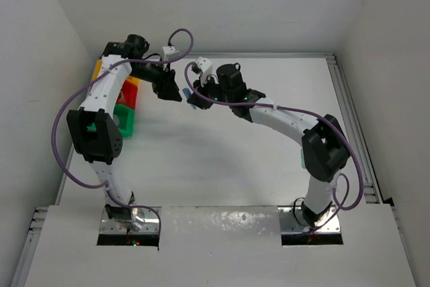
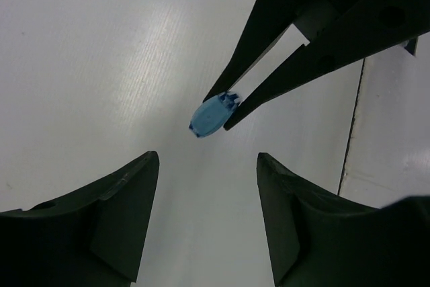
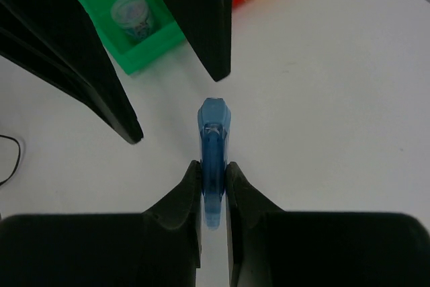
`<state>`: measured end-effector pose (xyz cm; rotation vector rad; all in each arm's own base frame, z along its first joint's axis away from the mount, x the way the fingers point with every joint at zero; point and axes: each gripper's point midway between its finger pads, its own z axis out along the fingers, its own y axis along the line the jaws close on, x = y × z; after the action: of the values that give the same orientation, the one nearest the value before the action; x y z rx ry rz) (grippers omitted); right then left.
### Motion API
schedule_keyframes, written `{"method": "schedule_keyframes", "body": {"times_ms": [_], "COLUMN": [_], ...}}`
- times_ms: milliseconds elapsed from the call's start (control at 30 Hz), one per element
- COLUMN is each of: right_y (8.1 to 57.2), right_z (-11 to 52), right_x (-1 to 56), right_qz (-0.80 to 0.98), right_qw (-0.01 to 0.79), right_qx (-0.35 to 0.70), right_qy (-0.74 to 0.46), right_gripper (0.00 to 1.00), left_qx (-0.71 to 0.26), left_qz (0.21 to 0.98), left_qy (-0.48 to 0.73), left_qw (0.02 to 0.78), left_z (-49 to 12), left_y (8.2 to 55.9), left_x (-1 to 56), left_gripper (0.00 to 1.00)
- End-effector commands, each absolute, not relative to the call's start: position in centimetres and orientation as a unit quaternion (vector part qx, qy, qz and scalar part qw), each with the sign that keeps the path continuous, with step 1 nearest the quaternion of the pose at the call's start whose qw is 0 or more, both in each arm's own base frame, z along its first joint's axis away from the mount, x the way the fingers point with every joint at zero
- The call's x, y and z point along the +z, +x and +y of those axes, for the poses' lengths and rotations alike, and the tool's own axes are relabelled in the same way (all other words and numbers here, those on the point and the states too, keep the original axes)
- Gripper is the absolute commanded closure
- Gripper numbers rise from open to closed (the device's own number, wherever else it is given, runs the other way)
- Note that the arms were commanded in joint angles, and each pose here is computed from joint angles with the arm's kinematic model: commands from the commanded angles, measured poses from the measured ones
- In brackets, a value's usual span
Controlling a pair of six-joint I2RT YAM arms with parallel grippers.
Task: Sort the stationery into containers
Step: Place the stationery in the storage box.
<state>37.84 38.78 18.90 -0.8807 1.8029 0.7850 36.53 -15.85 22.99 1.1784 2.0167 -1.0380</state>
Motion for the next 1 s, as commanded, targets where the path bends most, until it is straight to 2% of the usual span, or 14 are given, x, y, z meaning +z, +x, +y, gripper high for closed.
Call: {"method": "schedule_keyframes", "body": {"times_ms": [0, 133, 333, 433, 467, 500, 533, 967], "right_y": [37.6, 37.2, 36.4, 36.4, 36.4, 36.3, 36.3, 36.2], "right_z": [41.2, 41.4, 41.4, 41.5, 41.5, 41.5, 41.5, 40.6], "right_x": [22.2, 22.3, 21.5, 21.5, 21.6, 21.5, 21.6, 21.2], "right_qz": [0.685, 0.678, 0.676, 0.675, 0.674, 0.674, 0.673, 0.679], "right_qw": [0.504, 0.507, 0.499, 0.499, 0.5, 0.5, 0.501, 0.493], "right_qx": [0.369, 0.384, 0.394, 0.397, 0.398, 0.397, 0.397, 0.403], "right_qy": [-0.374, -0.37, -0.372, -0.371, -0.371, -0.372, -0.372, -0.366], "right_gripper": [1.0, 1.0, 1.0, 1.0, 1.0, 1.0, 1.0, 1.0], "left_qx": [-0.388, -0.386, -0.376, -0.373, -0.371, -0.371, -0.37, -0.376], "left_qz": [0.707, 0.714, 0.725, 0.729, 0.732, 0.733, 0.734, 0.727], "left_qy": [0.498, 0.491, 0.483, 0.486, 0.485, 0.484, 0.486, 0.482], "left_qw": [0.319, 0.315, 0.315, 0.307, 0.302, 0.299, 0.297, 0.313], "left_z": [-17.1, -18.0, -19.0, -19.6, -19.7, -19.7, -19.7, -18.9], "left_y": [35.1, 35.5, 36.2, 36.1, 36.0, 35.9, 35.9, 36.1], "left_x": [24.9, 24.9, 24.8, 24.4, 24.2, 24.2, 24.1, 25.3], "left_gripper": [0.42, 0.46, 0.59, 0.72, 0.84, 0.9, 0.99, 1.0]}}
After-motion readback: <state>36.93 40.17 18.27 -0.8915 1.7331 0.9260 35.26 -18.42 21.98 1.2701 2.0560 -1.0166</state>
